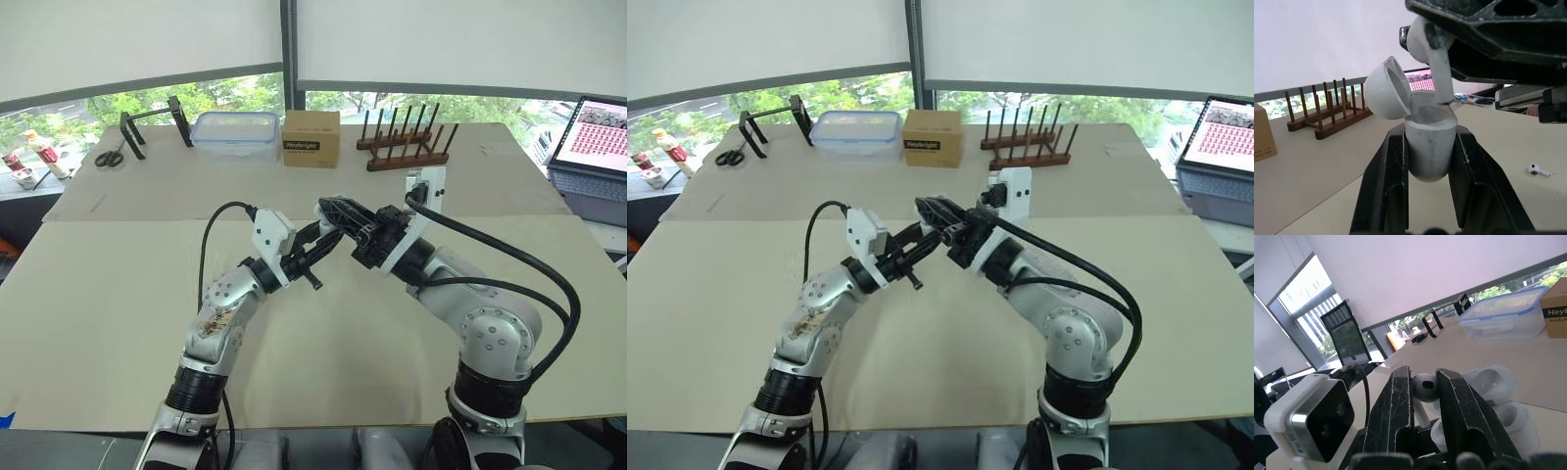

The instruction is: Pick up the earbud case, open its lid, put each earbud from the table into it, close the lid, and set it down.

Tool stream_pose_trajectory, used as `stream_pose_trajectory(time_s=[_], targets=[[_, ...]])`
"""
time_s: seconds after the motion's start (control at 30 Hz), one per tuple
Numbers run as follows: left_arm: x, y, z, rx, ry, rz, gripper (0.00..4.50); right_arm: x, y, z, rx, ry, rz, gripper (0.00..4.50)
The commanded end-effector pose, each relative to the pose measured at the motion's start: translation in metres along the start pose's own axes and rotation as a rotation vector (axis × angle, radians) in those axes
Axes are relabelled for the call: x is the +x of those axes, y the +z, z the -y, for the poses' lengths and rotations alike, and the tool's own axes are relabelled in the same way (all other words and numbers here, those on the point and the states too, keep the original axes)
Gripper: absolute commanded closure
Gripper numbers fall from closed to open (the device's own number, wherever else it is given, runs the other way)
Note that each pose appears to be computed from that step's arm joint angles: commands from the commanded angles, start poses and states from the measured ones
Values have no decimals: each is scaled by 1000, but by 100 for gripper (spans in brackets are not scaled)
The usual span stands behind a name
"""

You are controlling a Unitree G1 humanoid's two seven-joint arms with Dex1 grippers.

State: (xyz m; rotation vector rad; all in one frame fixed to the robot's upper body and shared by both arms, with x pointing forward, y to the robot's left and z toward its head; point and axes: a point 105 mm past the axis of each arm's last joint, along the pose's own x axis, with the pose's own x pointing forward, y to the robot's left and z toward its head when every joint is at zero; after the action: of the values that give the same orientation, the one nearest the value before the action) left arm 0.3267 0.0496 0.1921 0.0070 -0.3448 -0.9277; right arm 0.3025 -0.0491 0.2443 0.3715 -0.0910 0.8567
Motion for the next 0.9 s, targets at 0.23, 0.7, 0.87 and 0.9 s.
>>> stream_pose_trajectory(time_s=[0.23,0.7,0.87,0.9], targets=[[2,13,6,4,-30,34,391,0,0,-2,-93,-26,29,415],[1,13,5,-8,-16,34,391,1,-2,2,-127,-65,51,415],[2,14,4,-12,-15,34,391,1,-7,-1,-134,-54,37,415],[2,14,4,-12,-16,35,391,1,-7,-2,-139,-54,37,415]])
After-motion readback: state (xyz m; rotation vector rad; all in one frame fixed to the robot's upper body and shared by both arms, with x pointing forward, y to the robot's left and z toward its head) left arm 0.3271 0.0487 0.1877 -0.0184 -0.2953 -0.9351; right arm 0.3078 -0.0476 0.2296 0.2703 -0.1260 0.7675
